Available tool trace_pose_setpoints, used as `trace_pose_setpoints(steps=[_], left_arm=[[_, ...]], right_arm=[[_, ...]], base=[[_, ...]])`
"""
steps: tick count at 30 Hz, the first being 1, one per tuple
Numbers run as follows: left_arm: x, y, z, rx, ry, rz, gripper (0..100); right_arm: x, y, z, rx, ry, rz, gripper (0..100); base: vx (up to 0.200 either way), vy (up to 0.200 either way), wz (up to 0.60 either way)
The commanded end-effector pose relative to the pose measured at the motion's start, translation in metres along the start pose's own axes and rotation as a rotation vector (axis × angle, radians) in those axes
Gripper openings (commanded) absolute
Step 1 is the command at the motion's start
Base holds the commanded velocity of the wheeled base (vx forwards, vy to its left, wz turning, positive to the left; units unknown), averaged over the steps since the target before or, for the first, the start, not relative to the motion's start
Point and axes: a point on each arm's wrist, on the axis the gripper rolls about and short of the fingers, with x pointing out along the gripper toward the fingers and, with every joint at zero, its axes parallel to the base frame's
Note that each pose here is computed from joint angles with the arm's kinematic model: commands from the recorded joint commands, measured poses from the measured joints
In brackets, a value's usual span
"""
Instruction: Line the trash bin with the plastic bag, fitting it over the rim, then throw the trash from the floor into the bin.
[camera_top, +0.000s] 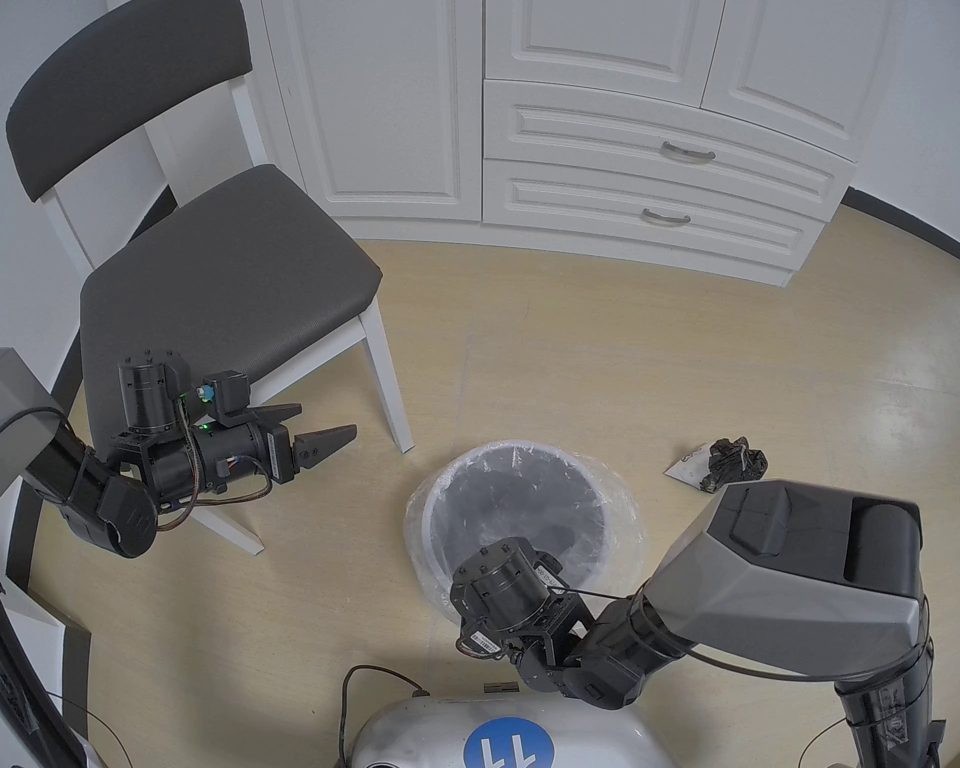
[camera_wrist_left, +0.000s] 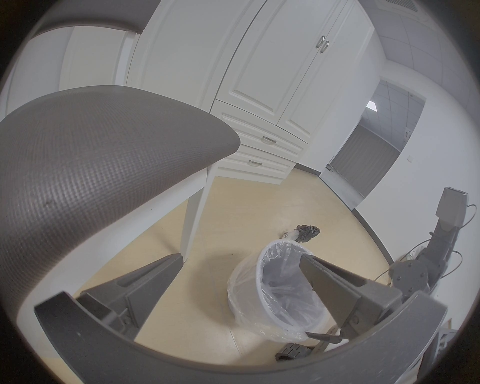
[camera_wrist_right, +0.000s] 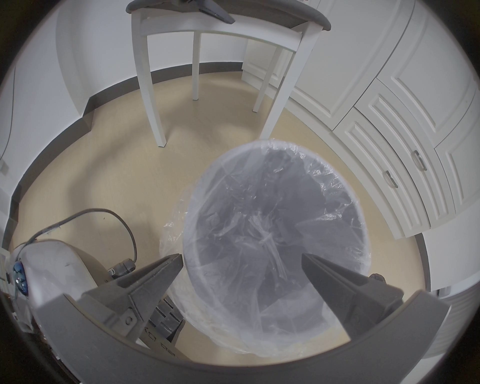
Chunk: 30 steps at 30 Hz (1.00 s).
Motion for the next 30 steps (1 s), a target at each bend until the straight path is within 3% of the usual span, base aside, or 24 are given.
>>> trace_pose_setpoints(steps=[1,20,30], left_arm=[[0.000,0.000,-0.001,-0.002,0.001,0.000,100],[0.003,0.002,-0.001,-0.002,0.003,0.000,100],[0.002,0.001,-0.002,-0.003,0.007,-0.001,100]], right_arm=[[0.009,0.008,-0.009,-0.015,0.024,0.007,100],[0.034,0.009,-0.012,0.008,0.027,-0.017,100],[-0.012,-0.002,0.008,0.006,-0.030,0.000,100]], base=[[0.000,0.000,0.00],[0.000,0.000,0.00],[0.000,0.000,0.00]])
